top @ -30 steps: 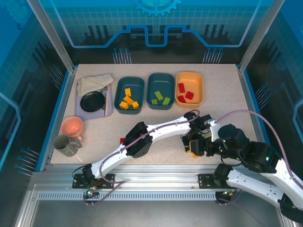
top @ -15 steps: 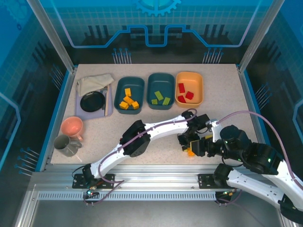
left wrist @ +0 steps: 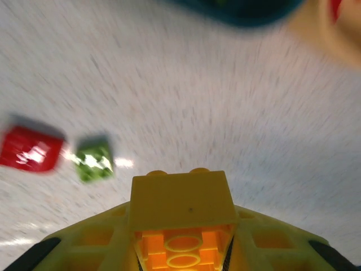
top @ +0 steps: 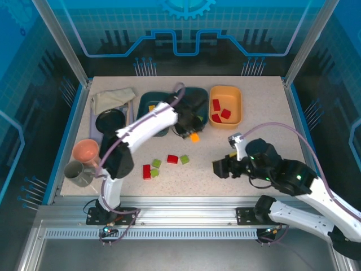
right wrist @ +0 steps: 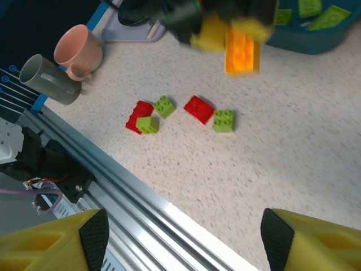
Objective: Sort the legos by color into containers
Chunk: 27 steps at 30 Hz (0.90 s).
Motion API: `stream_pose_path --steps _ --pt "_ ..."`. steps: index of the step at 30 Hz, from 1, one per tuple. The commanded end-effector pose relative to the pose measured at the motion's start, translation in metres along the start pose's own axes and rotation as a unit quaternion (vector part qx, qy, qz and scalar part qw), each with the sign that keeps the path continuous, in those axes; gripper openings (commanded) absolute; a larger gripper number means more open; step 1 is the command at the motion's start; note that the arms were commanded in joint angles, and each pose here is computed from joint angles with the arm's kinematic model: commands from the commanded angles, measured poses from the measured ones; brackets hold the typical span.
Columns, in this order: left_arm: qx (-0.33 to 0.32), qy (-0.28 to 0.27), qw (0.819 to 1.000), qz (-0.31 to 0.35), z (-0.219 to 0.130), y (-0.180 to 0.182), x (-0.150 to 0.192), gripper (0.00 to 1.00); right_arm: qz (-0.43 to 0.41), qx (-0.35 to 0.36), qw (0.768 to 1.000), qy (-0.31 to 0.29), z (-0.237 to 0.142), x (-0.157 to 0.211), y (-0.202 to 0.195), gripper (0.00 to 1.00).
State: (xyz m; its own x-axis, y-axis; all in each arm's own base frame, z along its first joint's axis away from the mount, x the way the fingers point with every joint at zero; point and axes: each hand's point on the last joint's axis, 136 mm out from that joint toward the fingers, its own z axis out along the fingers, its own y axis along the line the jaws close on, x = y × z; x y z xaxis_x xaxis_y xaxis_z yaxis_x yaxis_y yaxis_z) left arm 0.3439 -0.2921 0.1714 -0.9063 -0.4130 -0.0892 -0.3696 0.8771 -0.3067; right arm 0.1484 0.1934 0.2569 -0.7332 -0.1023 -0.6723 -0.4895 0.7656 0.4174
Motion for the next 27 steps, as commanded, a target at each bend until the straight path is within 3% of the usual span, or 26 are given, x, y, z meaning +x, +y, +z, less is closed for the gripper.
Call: stream_pose_path --steps 1,6,12,19,27 --pt "-0.038 -0.036 0.998 0.022 -0.018 0.045 -0.045 0.26 -0.019 -0.063 0.997 -0.049 0.023 -0.042 0.034 0.74" --pt "-0.026 -0.087 0.996 0.003 -0.033 0.081 -0.127 0.28 0.039 -0.085 0.994 -0.061 0.068 -0.09 0.031 0.75" --pt "-0.023 -0.1 0.995 0.008 -0.004 0.094 -0.187 0.29 0.119 -0.086 0.987 -0.071 0.111 -0.142 0.006 0.75" --pt "-0.038 -0.091 0.995 0.02 0.047 0.088 -0.222 0.3 0.166 -0.049 0.983 -0.058 0.14 -0.166 -0.017 0.75" --pt "-0.058 -0.056 0.997 0.016 0.093 0.097 -0.222 0.32 0.194 -0.029 0.979 -0.056 0.165 -0.167 -0.037 0.76"
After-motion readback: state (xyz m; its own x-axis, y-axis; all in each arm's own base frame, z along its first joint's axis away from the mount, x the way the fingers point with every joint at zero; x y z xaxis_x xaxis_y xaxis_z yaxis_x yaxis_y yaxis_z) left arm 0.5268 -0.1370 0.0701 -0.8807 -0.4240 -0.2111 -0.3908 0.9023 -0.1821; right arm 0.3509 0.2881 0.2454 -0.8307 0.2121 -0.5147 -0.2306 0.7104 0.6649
